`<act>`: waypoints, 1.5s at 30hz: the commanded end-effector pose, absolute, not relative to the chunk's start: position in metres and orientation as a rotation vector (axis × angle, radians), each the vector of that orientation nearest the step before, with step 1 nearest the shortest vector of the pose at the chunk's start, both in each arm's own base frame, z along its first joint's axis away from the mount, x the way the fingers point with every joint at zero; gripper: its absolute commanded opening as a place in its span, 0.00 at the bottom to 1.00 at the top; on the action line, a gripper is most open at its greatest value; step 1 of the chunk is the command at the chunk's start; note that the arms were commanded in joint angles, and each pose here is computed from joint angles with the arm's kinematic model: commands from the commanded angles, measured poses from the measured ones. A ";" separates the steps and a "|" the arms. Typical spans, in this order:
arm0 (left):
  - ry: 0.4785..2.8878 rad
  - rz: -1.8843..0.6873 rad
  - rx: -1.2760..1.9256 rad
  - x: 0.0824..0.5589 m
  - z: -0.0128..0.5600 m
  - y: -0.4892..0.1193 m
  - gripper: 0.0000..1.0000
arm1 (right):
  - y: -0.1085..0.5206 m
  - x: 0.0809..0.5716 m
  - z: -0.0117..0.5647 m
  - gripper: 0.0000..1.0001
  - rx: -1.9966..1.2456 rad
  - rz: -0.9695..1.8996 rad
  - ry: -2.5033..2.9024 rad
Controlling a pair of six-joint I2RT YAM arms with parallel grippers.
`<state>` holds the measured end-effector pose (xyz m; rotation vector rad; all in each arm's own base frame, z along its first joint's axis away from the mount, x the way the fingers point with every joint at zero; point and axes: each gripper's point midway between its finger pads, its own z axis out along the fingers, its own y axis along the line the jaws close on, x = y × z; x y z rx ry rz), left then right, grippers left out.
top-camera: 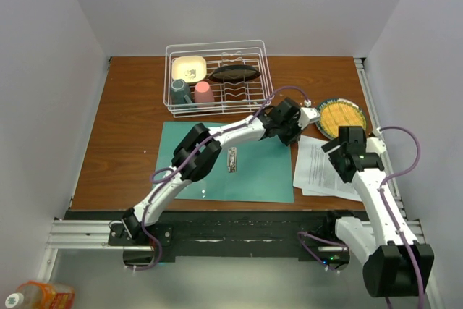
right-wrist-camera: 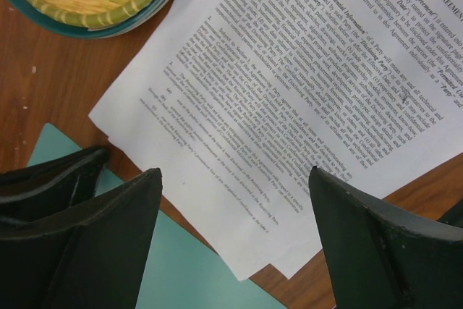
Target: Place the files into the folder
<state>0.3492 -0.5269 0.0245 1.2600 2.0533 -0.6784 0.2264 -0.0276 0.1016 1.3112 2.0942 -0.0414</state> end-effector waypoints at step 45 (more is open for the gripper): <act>2.193 -0.706 1.776 0.238 0.056 -0.333 0.10 | 0.033 0.247 0.012 0.77 1.299 0.082 2.298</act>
